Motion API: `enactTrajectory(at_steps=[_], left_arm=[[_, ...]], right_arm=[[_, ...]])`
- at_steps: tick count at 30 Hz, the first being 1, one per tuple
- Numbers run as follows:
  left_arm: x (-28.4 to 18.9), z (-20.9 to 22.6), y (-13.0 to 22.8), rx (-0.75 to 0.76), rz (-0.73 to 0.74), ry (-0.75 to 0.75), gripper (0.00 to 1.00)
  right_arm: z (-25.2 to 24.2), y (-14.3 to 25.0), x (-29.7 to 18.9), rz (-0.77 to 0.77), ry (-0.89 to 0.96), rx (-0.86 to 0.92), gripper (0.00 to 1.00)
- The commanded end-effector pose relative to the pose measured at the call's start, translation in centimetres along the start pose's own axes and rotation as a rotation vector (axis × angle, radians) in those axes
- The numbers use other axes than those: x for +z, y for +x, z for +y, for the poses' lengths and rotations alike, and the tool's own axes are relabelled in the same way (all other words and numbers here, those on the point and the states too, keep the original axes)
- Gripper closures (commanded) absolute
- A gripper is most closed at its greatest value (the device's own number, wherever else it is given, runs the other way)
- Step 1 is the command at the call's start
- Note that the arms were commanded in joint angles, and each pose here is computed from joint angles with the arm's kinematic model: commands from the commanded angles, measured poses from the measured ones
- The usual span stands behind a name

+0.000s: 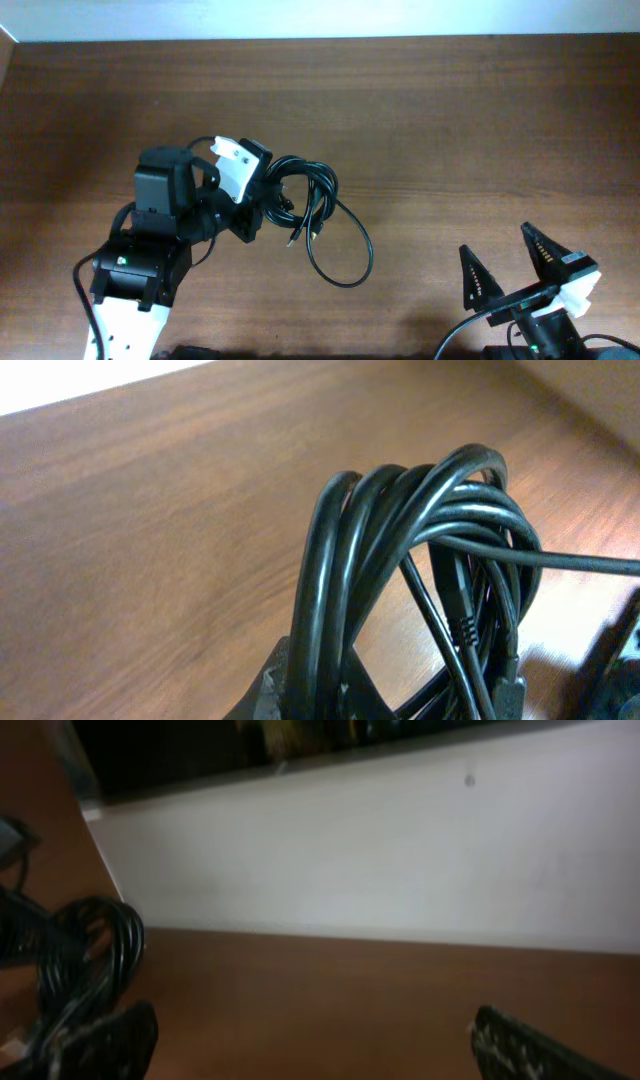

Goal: Untangle cables
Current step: 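Carry the lifted coil with the left gripper toward the right gripper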

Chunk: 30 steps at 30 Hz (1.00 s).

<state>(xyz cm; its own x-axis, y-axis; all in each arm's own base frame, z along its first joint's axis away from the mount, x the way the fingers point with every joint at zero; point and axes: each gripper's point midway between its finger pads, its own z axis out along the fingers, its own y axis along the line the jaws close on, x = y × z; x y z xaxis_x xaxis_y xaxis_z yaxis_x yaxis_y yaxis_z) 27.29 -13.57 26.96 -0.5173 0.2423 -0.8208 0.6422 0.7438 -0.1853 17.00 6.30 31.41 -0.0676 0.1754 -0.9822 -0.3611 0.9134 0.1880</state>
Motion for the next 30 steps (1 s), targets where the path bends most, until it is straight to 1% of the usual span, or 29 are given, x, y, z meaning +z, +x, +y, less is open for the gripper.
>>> enactTrajectory(at_steps=[1, 3, 5, 8, 9, 13, 15, 16, 18, 22, 24, 26, 28, 30], left_arm=[[-1.1, -2.6, -2.8, 0.024, -0.109, 0.131, 1.00], [-1.3, -3.2, -3.7, 0.023, -0.142, 0.167, 1.00], [-1.5, -3.7, -4.4, 0.043, -0.173, 0.198, 1.00], [-1.9, -4.3, -5.6, 0.043, -0.219, 0.233, 1.00], [-2.1, -4.6, -6.4, 0.056, -0.251, 0.250, 1.00], [-2.6, -6.5, -9.1, 0.090, -0.348, 0.301, 1.00], [-3.3, -8.2, -10.9, 0.156, -0.425, 0.342, 1.00], [-3.5, -8.8, -11.4, 0.180, -0.448, 0.354, 1.00], [-4.1, -10.6, -12.6, 0.248, -0.513, 0.392, 1.00], [-4.8, -11.9, -13.8, 0.307, -0.577, 0.419, 1.00], [-4.4, -11.8, -13.6, 0.297, -0.561, 0.423, 1.00], [-4.0, -11.8, -12.9, 0.276, -0.526, 0.434, 1.00], [-3.3, -11.6, -11.8, 0.249, -0.472, 0.437, 1.00], [-3.3, -12.3, -10.8, 0.302, -0.449, 0.481, 1.00]], right_arm=[[1.6, -1.7, 0.1, 0.092, -0.058, 0.044, 0.01], [3.2, -2.9, 0.3, 0.165, -0.134, 0.076, 0.01], [5.3, -4.0, 0.8, 0.256, -0.253, 0.127, 0.01], [8.0, -5.3, 1.2, 0.301, -0.441, 0.162, 0.01], [8.6, -5.1, 1.3, 0.325, -0.496, 0.182, 0.01], [10.3, -5.0, 1.3, 0.378, -0.650, 0.244, 0.01], [10.9, -5.6, 1.2, 0.370, -0.723, 0.237, 0.00], [10.9, -5.6, 1.4, 0.369, -0.725, 0.238, 0.00], [10.7, -5.6, 1.7, 0.381, -0.720, 0.264, 0.06], [10.8, -5.6, 1.7, 0.387, -0.725, 0.275, 0.07], [10.8, -5.8, 1.8, 0.378, -0.726, 0.265, 0.08], [10.9, -6.7, 2.0, 0.330, -0.740, 0.217, 0.12], [11.0, -7.8, 2.2, 0.288, -0.749, 0.197, 0.12], [11.1, -8.5, 2.3, 0.263, -0.755, 0.186, 0.12]])
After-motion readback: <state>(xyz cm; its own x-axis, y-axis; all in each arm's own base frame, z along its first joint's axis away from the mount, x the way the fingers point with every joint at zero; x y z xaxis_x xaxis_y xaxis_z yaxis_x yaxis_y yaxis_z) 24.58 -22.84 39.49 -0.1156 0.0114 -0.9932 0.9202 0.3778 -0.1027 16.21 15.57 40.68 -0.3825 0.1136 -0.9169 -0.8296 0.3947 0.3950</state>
